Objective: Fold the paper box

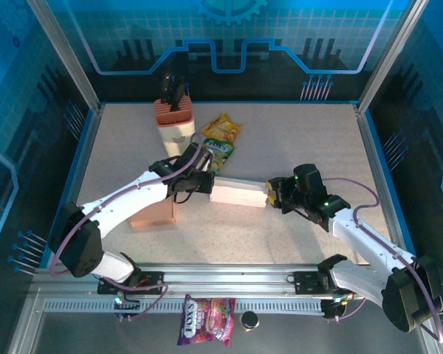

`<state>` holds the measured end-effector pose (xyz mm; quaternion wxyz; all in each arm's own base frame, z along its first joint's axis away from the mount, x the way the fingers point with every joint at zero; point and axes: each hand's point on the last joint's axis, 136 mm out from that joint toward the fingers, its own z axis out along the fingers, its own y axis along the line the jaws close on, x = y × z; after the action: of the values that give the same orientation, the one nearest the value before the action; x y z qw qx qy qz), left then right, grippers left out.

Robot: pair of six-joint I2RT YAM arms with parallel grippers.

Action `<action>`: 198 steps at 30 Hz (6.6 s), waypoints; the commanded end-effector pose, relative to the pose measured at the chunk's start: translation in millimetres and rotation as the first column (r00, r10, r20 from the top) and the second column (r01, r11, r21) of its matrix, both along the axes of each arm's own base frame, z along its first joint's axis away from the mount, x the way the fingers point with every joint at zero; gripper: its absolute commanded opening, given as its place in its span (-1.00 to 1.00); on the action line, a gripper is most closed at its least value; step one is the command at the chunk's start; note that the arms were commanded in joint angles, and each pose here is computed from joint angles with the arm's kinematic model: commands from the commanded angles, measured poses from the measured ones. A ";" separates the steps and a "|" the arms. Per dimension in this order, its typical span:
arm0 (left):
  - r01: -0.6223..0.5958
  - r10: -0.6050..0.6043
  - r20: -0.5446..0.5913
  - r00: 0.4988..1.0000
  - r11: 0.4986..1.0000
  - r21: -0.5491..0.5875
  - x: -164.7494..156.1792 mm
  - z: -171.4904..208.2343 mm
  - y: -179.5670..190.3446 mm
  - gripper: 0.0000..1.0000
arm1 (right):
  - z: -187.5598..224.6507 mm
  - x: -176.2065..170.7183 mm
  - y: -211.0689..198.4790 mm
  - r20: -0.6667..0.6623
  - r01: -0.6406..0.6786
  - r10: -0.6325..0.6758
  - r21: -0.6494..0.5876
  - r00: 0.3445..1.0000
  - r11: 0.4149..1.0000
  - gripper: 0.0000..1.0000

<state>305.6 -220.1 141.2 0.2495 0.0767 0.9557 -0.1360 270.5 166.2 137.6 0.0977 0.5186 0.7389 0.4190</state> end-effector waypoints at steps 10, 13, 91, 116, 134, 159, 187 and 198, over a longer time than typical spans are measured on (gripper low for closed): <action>-0.146 0.130 -0.091 0.987 0.967 -0.208 -20.9 33.7 0.4 -0.07 | -18.6 -8.7 -8.0 -0.054 0.008 -0.010 -0.034 0.999 0.999 -0.28; -0.229 0.198 -0.133 0.971 0.929 -0.290 -14.8 40.6 7.5 -0.02 | -18.3 -8.7 -7.6 -0.053 0.004 -0.006 -0.035 0.999 0.999 -0.28; -0.405 0.248 -0.378 0.892 0.810 -0.425 -1.5 -2.3 13.7 -0.44 | -28.1 -15.9 -10.3 -0.074 -0.011 0.007 -0.045 0.997 0.999 -0.31; -0.314 0.190 -0.355 0.915 0.889 -0.333 -13.4 -10.4 8.7 -0.46 | -33.8 -17.3 -9.4 -0.091 -0.021 0.016 -0.050 0.996 0.999 -0.32; -0.294 0.206 -0.281 0.937 0.901 -0.319 -9.3 17.2 10.1 -0.28 | -47.1 -32.0 -16.8 -0.144 -0.069 0.052 -0.116 0.988 0.991 -0.43; -0.316 0.191 -0.401 0.896 0.909 -0.273 -39.7 -50.6 7.6 -0.51 | -54.9 -49.1 -19.3 -0.262 -0.149 0.106 -0.149 0.959 0.978 -0.47; -0.262 0.174 -0.252 0.952 0.889 -0.376 -63.2 -15.2 -8.8 -0.22 | -3.6 -65.2 -54.5 -0.056 -0.423 0.437 -0.387 0.898 0.819 0.09; -0.414 0.480 0.024 0.877 0.779 -0.471 3.5 68.5 101.8 0.99 | 71.2 -45.1 -130.2 0.048 -0.205 0.459 -0.850 0.887 0.485 0.99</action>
<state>303.5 -150.0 187.5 0.2928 -0.1935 0.8788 -0.3232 223.0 76.7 186.0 0.2637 0.2128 0.9195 0.1993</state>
